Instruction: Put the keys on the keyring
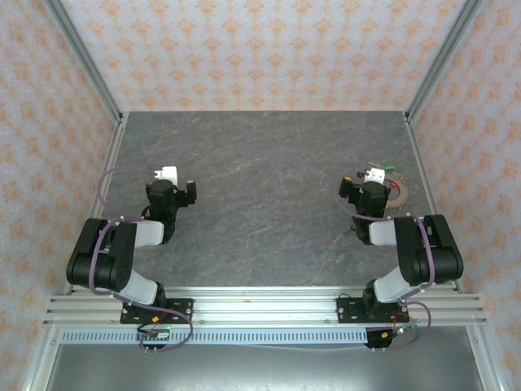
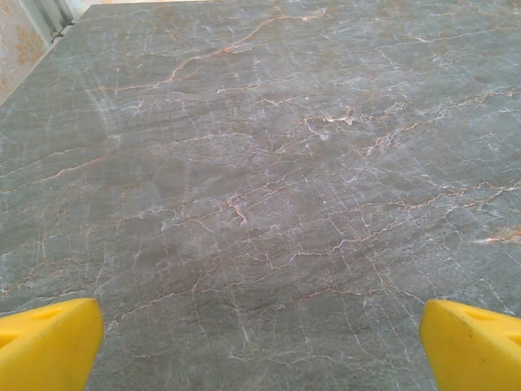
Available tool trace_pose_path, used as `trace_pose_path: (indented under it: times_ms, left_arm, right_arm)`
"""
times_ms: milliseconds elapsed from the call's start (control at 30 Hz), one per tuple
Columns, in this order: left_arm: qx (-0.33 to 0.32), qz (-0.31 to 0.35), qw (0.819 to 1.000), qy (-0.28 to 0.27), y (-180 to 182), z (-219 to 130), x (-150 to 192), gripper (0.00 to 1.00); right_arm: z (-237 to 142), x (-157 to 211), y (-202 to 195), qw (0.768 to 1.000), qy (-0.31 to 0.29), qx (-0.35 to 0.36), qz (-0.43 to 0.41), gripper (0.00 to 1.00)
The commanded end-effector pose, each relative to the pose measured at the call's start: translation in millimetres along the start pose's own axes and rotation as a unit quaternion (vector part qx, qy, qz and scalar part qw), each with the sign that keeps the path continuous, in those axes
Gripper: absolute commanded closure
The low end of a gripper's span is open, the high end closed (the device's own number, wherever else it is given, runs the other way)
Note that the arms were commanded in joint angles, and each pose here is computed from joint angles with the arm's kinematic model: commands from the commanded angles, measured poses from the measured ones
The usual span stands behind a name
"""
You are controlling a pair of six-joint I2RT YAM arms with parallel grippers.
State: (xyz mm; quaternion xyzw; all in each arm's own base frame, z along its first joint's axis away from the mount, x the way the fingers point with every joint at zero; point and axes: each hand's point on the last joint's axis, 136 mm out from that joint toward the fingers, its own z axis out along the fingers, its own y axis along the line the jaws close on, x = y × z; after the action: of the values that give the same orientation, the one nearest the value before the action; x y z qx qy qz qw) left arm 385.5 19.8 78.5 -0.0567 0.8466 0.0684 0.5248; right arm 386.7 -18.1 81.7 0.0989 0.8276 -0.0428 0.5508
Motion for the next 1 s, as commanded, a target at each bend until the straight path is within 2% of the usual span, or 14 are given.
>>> trace_pose_path:
  times_ms: [0,467,633,667,733,800,867,967]
  left_arm:
    - [-0.010,-0.009,1.000,-0.024,4,1,-18,0.00]
    - [-0.015,-0.006,1.000,-0.024,3,-1,-19,0.00]
    - [-0.029,-0.018,0.998,-0.045,11,-21,-33,0.00]
    - [-0.041,-0.028,0.998,-0.043,17,-26,-34,0.00]
    - [-0.069,-0.064,0.995,-0.021,32,-38,-37,0.00]
    - [-0.057,-0.077,0.995,-0.009,32,-48,-40,0.00]
    - [-0.036,-0.090,0.995,-0.020,29,-60,-47,0.00]
    - [-0.008,-0.120,0.991,-0.058,26,-82,-62,0.00]
  right_arm:
    - [2,-10,-3,1.000,-0.011,0.009,0.009,0.01]
    - [-7,-13,-2,0.999,-0.030,0.012,0.001,0.01]
    - [-27,-31,-16,0.997,-0.053,0.047,0.027,0.01]
    - [-31,-35,-21,0.996,-0.047,0.060,0.042,0.01]
    - [-40,-38,-35,0.991,0.005,0.098,0.090,0.01]
    - [-46,-35,-40,0.988,0.043,0.112,0.095,0.01]
    - [-57,-38,-49,0.983,0.049,0.126,0.124,0.01]
    - [-59,-32,-52,0.976,0.083,0.101,0.175,0.01]
